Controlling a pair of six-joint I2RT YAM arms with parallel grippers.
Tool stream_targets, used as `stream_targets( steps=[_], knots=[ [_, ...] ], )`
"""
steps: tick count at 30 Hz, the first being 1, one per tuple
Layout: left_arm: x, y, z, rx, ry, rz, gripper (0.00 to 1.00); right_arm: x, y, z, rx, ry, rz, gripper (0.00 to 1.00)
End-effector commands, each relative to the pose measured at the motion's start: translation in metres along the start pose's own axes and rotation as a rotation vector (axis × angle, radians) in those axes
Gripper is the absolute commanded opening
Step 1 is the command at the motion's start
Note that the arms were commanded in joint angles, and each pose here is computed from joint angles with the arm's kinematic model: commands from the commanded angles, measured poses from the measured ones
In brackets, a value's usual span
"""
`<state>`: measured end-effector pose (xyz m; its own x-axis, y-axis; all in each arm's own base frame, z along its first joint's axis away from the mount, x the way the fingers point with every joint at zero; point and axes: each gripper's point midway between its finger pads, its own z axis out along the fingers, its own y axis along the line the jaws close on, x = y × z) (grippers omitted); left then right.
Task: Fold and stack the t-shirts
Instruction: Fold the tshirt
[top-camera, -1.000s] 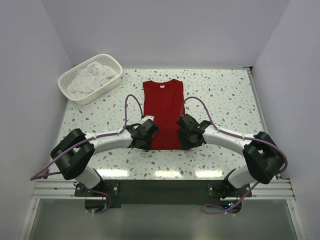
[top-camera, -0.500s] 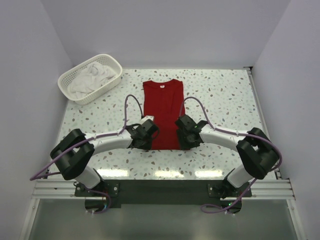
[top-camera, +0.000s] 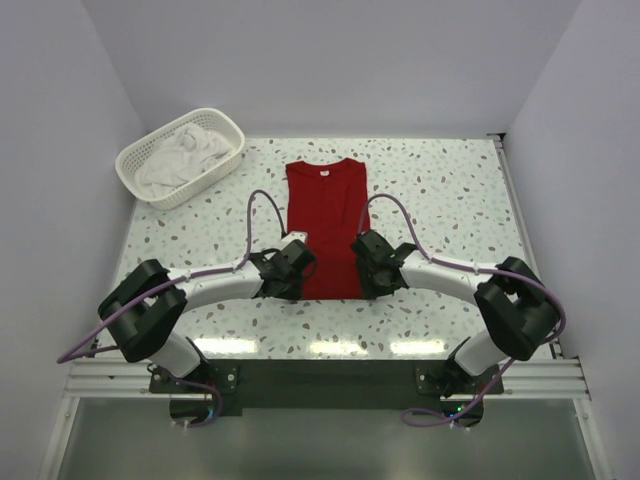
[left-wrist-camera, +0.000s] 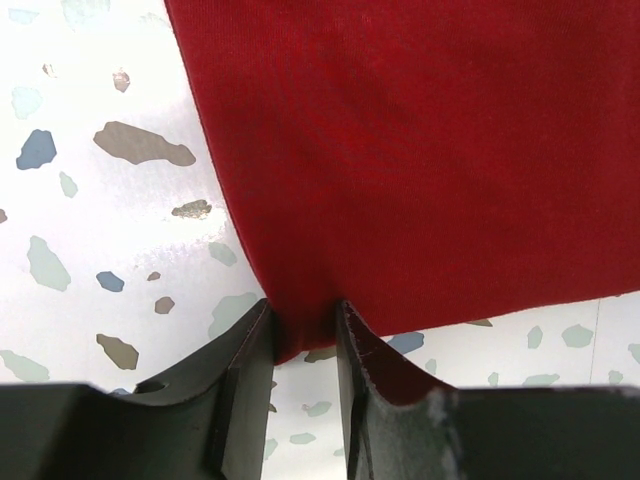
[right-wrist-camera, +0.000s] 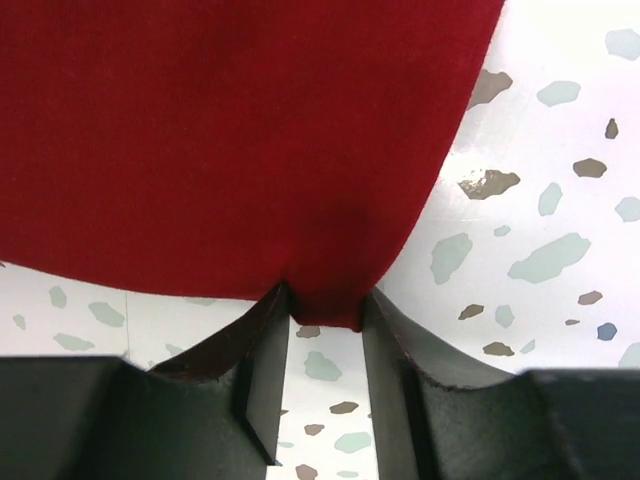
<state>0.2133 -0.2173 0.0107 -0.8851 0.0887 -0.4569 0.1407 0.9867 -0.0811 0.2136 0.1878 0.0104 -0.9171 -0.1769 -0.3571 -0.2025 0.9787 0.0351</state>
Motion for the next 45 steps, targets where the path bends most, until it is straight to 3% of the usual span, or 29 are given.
stream_targets(
  steps=[1, 3, 4, 7, 10, 16, 20, 23, 26, 29, 36, 42, 45],
  knots=[
    [0.057, 0.027, 0.011, -0.081, 0.184, 0.029, 0.32, 0.051, -0.026, 0.021, 0.090, 0.161, -0.020, 0.32],
    [0.060, 0.026, 0.011, -0.074, 0.196, 0.027, 0.27, 0.054, -0.025, 0.021, 0.085, 0.173, -0.021, 0.24],
    [0.063, 0.027, 0.011, -0.074, 0.206, 0.031, 0.22, 0.054, -0.026, 0.020, 0.085, 0.174, -0.026, 0.15],
    [0.076, 0.029, 0.009, -0.062, 0.249, 0.034, 0.10, 0.064, -0.026, 0.015, 0.065, 0.197, -0.025, 0.00],
    [0.097, 0.033, -0.001, -0.058, 0.302, 0.044, 0.00, 0.078, -0.021, 0.002, 0.012, 0.230, -0.028, 0.00],
    [0.140, 0.036, -0.052, -0.059, 0.377, 0.086, 0.00, 0.129, -0.002, -0.046, -0.049, 0.326, -0.103, 0.00],
    [0.184, 0.012, -0.104, 0.070, 0.458, 0.103, 0.00, 0.164, 0.004, -0.090, -0.066, 0.382, -0.135, 0.00],
    [0.197, 0.004, -0.126, 0.133, 0.504, 0.075, 0.00, 0.166, 0.012, -0.120, -0.140, 0.363, -0.128, 0.00],
    [0.172, -0.007, -0.139, 0.183, 0.425, 0.081, 0.00, 0.138, 0.007, -0.142, -0.106, 0.277, -0.162, 0.00],
    [0.119, -0.010, -0.134, 0.219, 0.338, 0.012, 0.00, 0.094, 0.015, -0.154, -0.129, 0.200, -0.171, 0.00],
    [0.034, -0.018, -0.141, 0.280, 0.179, -0.015, 0.00, 0.025, 0.019, -0.172, -0.155, 0.098, -0.161, 0.00],
    [0.000, -0.013, -0.141, 0.282, 0.115, -0.022, 0.00, -0.004, 0.016, -0.180, -0.149, 0.067, -0.191, 0.00],
    [0.009, -0.013, -0.142, 0.301, 0.144, -0.005, 0.00, 0.002, 0.021, -0.185, -0.187, 0.096, -0.203, 0.00]
  ],
)
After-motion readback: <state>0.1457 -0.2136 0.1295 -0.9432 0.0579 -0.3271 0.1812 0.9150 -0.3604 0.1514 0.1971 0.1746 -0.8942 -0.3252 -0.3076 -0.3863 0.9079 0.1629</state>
